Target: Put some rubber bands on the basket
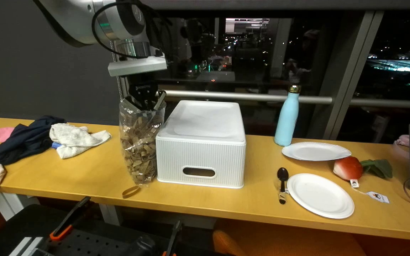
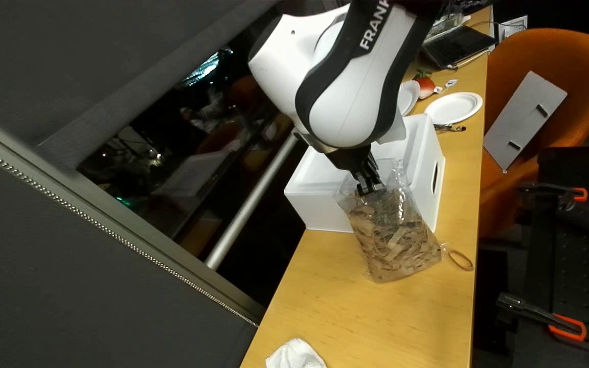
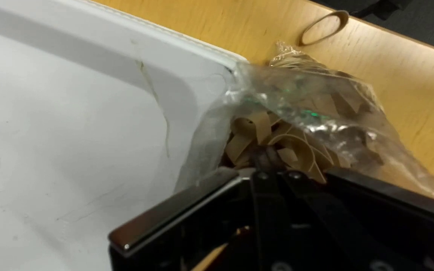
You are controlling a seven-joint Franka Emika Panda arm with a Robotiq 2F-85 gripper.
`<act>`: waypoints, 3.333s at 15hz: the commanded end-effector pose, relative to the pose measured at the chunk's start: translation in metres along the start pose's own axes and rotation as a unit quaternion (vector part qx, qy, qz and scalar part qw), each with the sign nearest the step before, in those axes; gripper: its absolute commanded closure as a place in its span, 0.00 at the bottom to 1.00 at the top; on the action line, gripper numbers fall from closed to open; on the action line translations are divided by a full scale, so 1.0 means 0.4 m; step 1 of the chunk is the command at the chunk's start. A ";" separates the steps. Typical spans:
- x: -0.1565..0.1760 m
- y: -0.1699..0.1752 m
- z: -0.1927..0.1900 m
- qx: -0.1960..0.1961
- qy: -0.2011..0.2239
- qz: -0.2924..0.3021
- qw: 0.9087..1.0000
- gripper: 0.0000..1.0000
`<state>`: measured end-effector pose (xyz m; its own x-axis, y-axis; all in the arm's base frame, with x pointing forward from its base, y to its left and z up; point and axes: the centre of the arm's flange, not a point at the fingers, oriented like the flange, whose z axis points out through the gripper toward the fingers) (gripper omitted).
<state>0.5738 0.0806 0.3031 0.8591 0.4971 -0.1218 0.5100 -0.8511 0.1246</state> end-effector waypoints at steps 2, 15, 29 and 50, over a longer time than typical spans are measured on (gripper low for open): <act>0.038 -0.009 0.038 -0.011 0.015 -0.007 1.000 0.95; 0.035 -0.051 0.052 -0.002 0.018 -0.020 1.000 0.07; 0.045 -0.048 0.120 0.009 0.000 -0.023 1.000 0.00; 0.038 -0.044 0.056 0.004 0.001 -0.013 1.000 0.99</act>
<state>0.5785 0.1000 0.2592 0.8395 0.5274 -0.1305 0.5406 -0.8349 0.1034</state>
